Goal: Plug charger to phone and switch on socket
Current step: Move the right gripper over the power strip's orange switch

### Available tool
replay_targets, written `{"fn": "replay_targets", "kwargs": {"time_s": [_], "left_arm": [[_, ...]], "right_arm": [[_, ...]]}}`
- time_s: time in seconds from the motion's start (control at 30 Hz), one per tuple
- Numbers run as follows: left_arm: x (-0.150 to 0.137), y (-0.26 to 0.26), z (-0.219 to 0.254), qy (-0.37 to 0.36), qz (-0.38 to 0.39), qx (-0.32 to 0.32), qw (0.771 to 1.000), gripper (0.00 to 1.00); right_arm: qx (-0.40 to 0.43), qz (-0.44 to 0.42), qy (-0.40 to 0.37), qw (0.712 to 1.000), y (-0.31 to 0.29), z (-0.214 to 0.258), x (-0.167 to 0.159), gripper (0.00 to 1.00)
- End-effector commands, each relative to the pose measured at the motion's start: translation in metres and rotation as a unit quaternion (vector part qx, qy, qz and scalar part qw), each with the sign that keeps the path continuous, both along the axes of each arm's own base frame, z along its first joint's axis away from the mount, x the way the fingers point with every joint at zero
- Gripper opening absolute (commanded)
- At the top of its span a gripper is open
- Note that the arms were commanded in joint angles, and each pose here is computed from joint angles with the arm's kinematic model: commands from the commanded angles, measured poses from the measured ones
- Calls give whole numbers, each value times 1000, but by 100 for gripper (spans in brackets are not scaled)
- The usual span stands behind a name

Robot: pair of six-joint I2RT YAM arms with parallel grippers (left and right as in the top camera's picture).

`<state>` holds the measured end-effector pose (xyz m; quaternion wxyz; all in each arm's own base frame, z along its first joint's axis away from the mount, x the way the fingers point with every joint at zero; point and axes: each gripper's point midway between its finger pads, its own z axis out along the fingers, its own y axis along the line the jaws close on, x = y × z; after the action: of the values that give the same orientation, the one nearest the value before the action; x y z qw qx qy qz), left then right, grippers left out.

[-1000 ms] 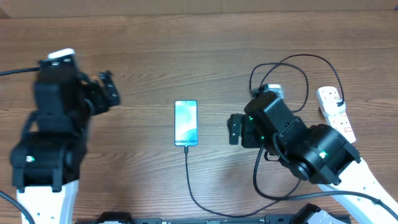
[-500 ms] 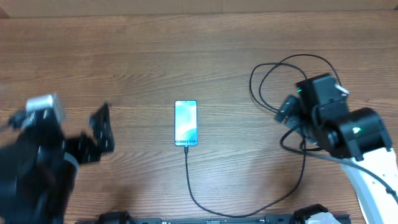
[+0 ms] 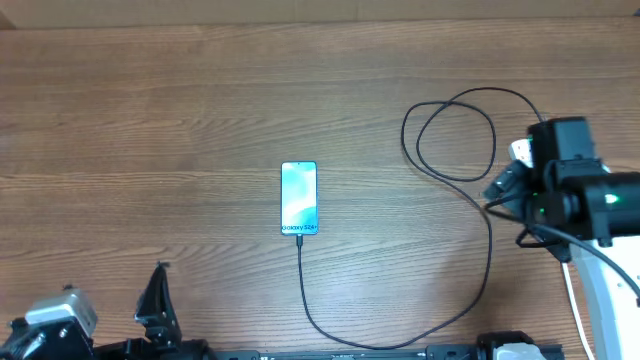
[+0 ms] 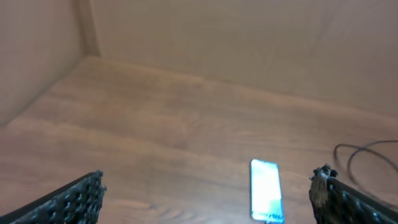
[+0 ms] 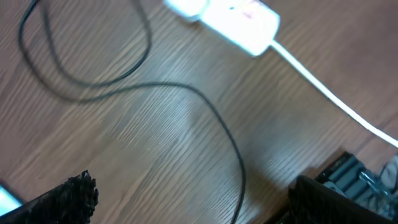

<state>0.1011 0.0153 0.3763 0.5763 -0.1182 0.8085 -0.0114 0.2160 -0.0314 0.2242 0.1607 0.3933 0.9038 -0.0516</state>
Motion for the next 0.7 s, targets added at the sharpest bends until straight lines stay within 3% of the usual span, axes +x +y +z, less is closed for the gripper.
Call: {"fn": "replay_targets", "kwargs": {"time_s": [0.0, 0.1, 0.33, 0.4, 0.67], "left_arm": [[-1, 13, -13, 27, 33, 18, 999, 99], [-2, 14, -20, 41, 36, 19, 998, 100], [-2, 14, -21, 44, 36, 19, 998, 99], [-3, 14, -23, 48, 36, 19, 998, 100], [-9, 14, -34, 73, 36, 18, 997, 100]], "right_arm": [[-7, -60, -23, 998, -29, 11, -2, 90], [-18, -86, -24, 996, -56, 11, -1, 56], [-20, -163, -20, 986, -101, -5, 15, 8], [-16, -172, -5, 985, -111, -20, 27, 4], [63, -125, 79, 987, -115, -90, 58, 4]]}}
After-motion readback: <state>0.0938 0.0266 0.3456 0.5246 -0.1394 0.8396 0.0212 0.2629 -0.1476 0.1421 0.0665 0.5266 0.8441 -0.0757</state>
